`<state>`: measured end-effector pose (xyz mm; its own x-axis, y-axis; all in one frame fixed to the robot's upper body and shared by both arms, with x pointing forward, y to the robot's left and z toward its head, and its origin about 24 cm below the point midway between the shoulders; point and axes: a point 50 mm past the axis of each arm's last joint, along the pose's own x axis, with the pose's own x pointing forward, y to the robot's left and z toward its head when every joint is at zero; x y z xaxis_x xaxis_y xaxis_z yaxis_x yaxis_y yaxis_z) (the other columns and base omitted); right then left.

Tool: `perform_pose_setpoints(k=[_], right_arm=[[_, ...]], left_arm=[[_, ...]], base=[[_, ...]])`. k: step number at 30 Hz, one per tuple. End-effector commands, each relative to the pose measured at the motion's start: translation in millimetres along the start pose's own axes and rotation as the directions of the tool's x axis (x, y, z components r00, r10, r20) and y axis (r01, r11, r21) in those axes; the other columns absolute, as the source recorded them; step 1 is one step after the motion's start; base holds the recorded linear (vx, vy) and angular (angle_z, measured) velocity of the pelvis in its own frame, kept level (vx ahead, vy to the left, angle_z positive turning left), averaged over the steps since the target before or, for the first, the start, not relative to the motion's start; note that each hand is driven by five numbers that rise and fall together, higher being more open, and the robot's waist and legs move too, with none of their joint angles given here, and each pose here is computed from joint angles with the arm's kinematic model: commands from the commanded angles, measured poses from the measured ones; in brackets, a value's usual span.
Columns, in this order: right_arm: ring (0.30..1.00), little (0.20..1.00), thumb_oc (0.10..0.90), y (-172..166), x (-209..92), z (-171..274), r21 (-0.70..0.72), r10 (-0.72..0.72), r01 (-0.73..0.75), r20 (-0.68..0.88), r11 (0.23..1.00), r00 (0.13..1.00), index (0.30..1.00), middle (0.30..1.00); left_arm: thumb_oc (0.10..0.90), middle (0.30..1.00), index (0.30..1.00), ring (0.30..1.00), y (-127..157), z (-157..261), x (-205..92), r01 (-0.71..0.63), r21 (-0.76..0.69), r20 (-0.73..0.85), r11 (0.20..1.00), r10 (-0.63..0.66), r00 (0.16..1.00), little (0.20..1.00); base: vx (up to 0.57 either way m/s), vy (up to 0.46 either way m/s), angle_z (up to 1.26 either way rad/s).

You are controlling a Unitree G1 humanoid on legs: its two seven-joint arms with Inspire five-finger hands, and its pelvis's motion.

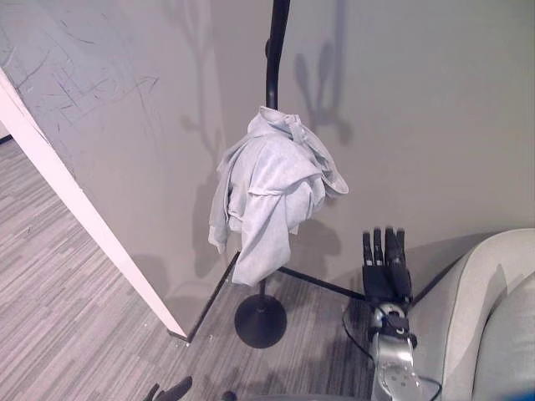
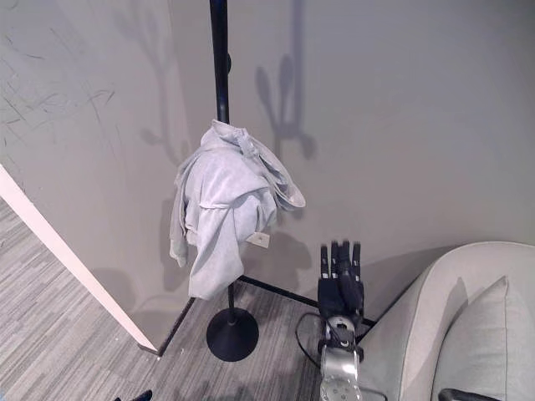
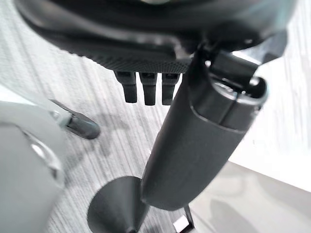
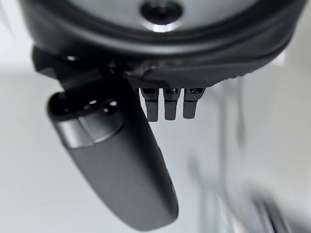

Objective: Hang the clothes on the sofa on the clothes rack.

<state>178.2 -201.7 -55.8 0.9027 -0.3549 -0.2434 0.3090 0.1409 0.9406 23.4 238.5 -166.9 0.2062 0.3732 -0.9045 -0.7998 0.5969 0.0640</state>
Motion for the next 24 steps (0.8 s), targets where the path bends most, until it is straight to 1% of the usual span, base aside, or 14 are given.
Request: perform_pose_setpoints(k=[1,2,3,6,10,12,14,15,16,17,19,21,22,24], right_arm=[[0.900,0.900,0.800,29,18,8,-0.009,0.158,-0.157,0.044,0.988,0.987,0.900,0.900],[0.900,0.900,0.800,9,16,10,-0.053,0.067,-0.065,0.032,0.996,0.997,0.900,0.900],[0.900,0.900,0.800,9,16,10,-0.053,0.068,-0.066,0.032,0.996,0.997,0.900,0.900],[0.900,0.900,0.800,-21,11,8,-0.127,-0.085,0.082,-0.016,0.988,0.996,0.900,0.900],[0.900,0.900,0.800,-68,-5,5,-0.280,-0.345,0.308,-0.092,0.909,0.934,0.900,0.900],[0.900,0.900,0.800,-93,-18,3,-0.398,-0.493,0.406,-0.143,0.823,0.858,0.900,0.900],[0.900,0.900,0.800,-120,-38,6,-0.486,-0.652,0.514,-0.166,0.707,0.740,0.900,0.900],[0.900,0.900,0.800,-133,-53,9,-0.498,-0.731,0.586,-0.156,0.639,0.665,0.900,0.900],[0.900,0.900,0.800,-133,-52,10,-0.497,-0.729,0.585,-0.156,0.641,0.666,0.900,0.900],[0.900,0.900,0.800,-148,-75,13,-0.490,-0.825,0.684,-0.150,0.541,0.545,0.900,0.900],[0.900,0.900,0.800,-157,-92,20,-0.484,-0.883,0.750,-0.121,0.451,0.453,0.900,0.900],[0.900,0.900,0.800,-162,-104,26,-0.522,-0.917,0.763,-0.106,0.381,0.385,0.900,0.900],[0.900,0.900,0.800,-163,-108,27,-0.547,-0.927,0.758,-0.105,0.356,0.360,0.900,0.900],[0.900,0.900,0.800,-163,-107,26,-0.592,-0.929,0.728,-0.108,0.346,0.353,0.900,0.900]], left_arm=[[0.800,0.900,0.900,0.900,-7,12,4,0.014,0.009,0.031,1.000,-0.014,0.999,0.900],[0.800,0.900,0.900,0.900,-3,7,3,0.002,0.009,0.009,1.000,-0.002,1.000,0.900],[0.800,0.900,0.900,0.900,-3,7,3,0.003,0.009,0.010,1.000,-0.004,1.000,0.900],[0.800,0.900,0.900,0.900,-1,6,3,-0.006,0.010,0.004,1.000,0.006,1.000,0.900],[0.800,0.900,0.900,0.900,-6,7,3,0.028,0.078,0.002,0.997,-0.029,1.000,0.900],[0.800,0.900,0.900,0.900,-14,8,4,0.071,0.149,0.001,0.986,-0.072,0.997,0.900],[0.800,0.900,0.900,0.900,-20,12,4,0.099,0.214,0.006,0.972,-0.103,0.995,0.900],[0.800,0.900,0.900,0.900,-20,13,5,0.101,0.244,0.005,0.964,-0.106,0.994,0.900],[0.800,0.900,0.900,0.900,-21,13,5,0.103,0.245,0.006,0.964,-0.108,0.994,0.900],[0.800,0.900,0.900,0.900,-24,14,5,0.116,0.309,-0.001,0.944,-0.121,0.993,0.900],[0.800,0.900,0.900,0.900,-25,11,5,0.125,0.346,-0.017,0.930,-0.127,0.992,0.900],[0.800,0.900,0.900,0.900,-26,10,5,0.135,0.378,-0.032,0.916,-0.132,0.991,0.900],[0.800,0.900,0.900,0.900,-27,8,4,0.143,0.396,-0.042,0.907,-0.138,0.990,0.900],[0.800,0.900,0.900,0.900,-30,7,4,0.157,0.416,-0.052,0.895,-0.149,0.987,0.900]], base=[[0.00,0.000,0.00],[0.00,0.000,0.00],[0.00,0.000,0.00],[-0.01,-0.007,-0.02],[0.00,0.000,0.00],[0.00,0.000,0.00],[0.00,-0.011,0.04],[0.00,-0.005,0.03],[0.03,-0.004,0.04],[0.03,0.007,0.06],[0.03,0.014,0.16],[0.02,0.013,0.20],[0.01,0.015,0.12],[-0.01,0.012,0.11]])
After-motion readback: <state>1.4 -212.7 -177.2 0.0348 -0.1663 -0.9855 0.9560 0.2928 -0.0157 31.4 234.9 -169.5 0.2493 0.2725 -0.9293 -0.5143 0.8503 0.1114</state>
